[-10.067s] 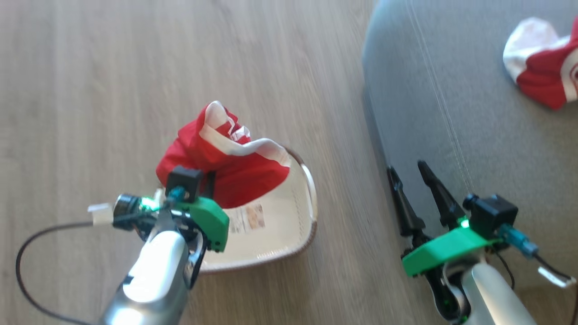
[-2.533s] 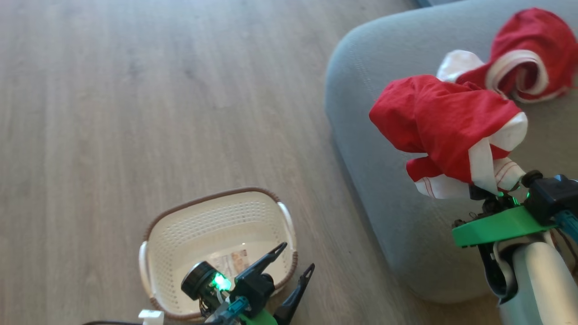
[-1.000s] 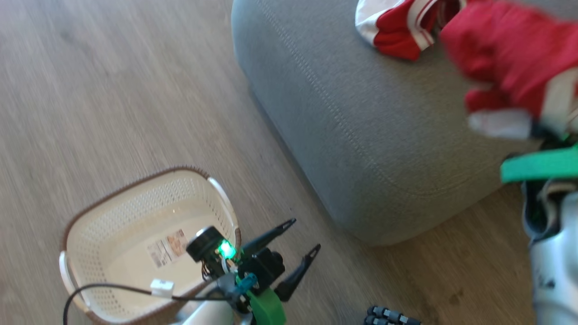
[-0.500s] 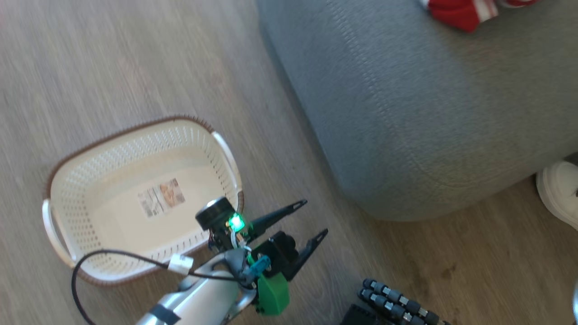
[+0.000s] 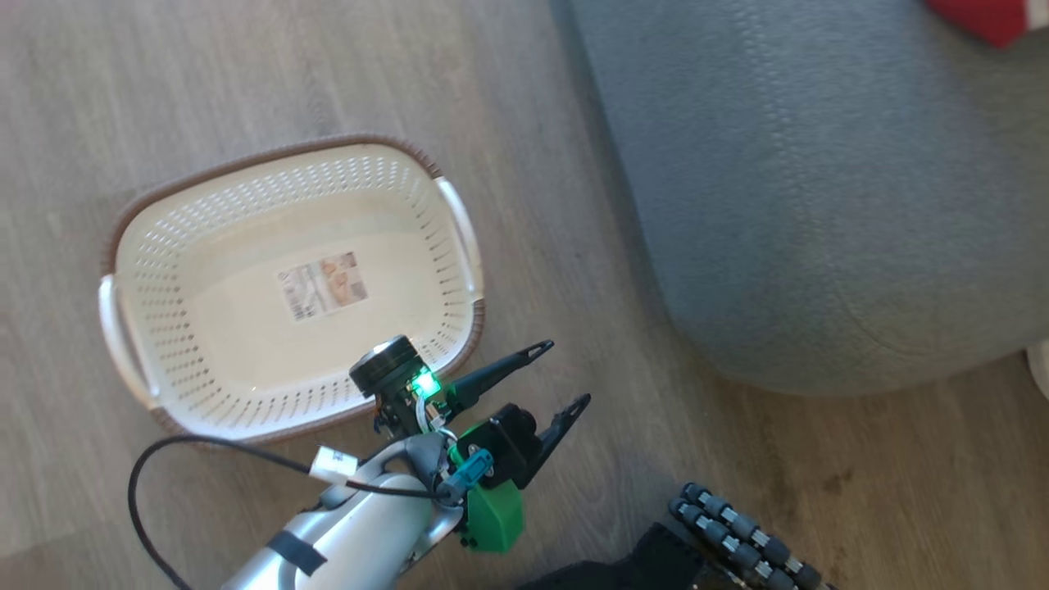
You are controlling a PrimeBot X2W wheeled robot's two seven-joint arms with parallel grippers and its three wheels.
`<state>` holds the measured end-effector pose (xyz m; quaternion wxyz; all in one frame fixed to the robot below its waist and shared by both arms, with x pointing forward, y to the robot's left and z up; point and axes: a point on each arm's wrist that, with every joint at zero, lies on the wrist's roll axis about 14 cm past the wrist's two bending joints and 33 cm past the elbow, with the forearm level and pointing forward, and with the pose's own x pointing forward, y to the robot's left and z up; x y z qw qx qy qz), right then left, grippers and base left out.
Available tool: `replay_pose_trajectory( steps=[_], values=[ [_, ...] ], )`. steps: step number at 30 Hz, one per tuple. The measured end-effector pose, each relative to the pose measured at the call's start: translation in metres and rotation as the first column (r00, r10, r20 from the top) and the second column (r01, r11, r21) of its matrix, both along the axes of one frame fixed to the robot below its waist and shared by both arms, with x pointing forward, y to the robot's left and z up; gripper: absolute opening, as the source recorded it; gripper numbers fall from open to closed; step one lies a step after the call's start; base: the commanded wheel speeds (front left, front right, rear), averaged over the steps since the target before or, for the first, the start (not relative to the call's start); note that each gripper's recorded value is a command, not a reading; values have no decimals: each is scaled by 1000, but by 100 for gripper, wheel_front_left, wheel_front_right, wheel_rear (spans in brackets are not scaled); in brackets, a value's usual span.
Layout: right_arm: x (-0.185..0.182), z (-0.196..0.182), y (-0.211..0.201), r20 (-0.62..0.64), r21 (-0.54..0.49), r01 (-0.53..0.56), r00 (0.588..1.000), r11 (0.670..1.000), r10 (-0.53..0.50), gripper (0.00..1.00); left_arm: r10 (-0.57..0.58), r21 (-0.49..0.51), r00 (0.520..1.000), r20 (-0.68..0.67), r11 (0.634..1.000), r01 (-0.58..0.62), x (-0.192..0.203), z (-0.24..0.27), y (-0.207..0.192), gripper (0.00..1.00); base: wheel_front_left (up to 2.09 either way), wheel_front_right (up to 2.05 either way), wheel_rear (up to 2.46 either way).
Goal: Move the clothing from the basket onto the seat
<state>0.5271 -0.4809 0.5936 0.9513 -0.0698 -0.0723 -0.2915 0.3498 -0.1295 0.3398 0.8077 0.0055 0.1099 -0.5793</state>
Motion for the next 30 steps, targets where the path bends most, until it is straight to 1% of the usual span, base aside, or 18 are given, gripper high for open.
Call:
replay_pose_trajectory(
  steps=[1,5,7,10,14,21,27,28,29,30],
  values=[
    [0,0,0,0,0,0,1000,1000,0,0,0,0,1000,0,1000,0,0,0,0,100,0,0,0],
    [-5,-45,-15,-102,81,73,993,994,-65,0,49,12,999,-1,999,-49,11,-4,9,100,0,0,0],
    [-4,-70,-14,-172,101,84,983,991,-66,0,81,14,997,-12,997,-81,16,-7,13,100,0,0,0],
    [1,-95,-8,-255,105,80,966,991,-51,0,107,26,994,-28,994,-107,19,-13,20,100,0,0,0],
    [2,-121,-5,-303,142,99,952,985,-52,0,130,39,990,-46,991,-128,21,-19,26,100,0,0,0],
    [-12,-135,-26,-307,173,199,942,964,-140,0,160,61,985,-62,986,-156,22,-29,36,100,0,0,0],
    [-14,-152,-24,-342,173,222,927,959,-153,0,180,62,982,-63,982,-177,29,-33,39,100,0,0,0],
    [-14,-154,-23,-345,177,225,926,958,-154,3,185,60,981,-58,981,-182,33,-32,39,100,0,0,0],
    [-15,-155,-23,-347,178,229,925,957,-157,37,188,58,981,-54,981,-185,35,-32,39,100,0,0,0],
    [-16,-156,-22,-352,176,230,923,957,-157,100,191,58,980,-47,980,-188,38,-31,39,100,0,0,0]
  ],
)
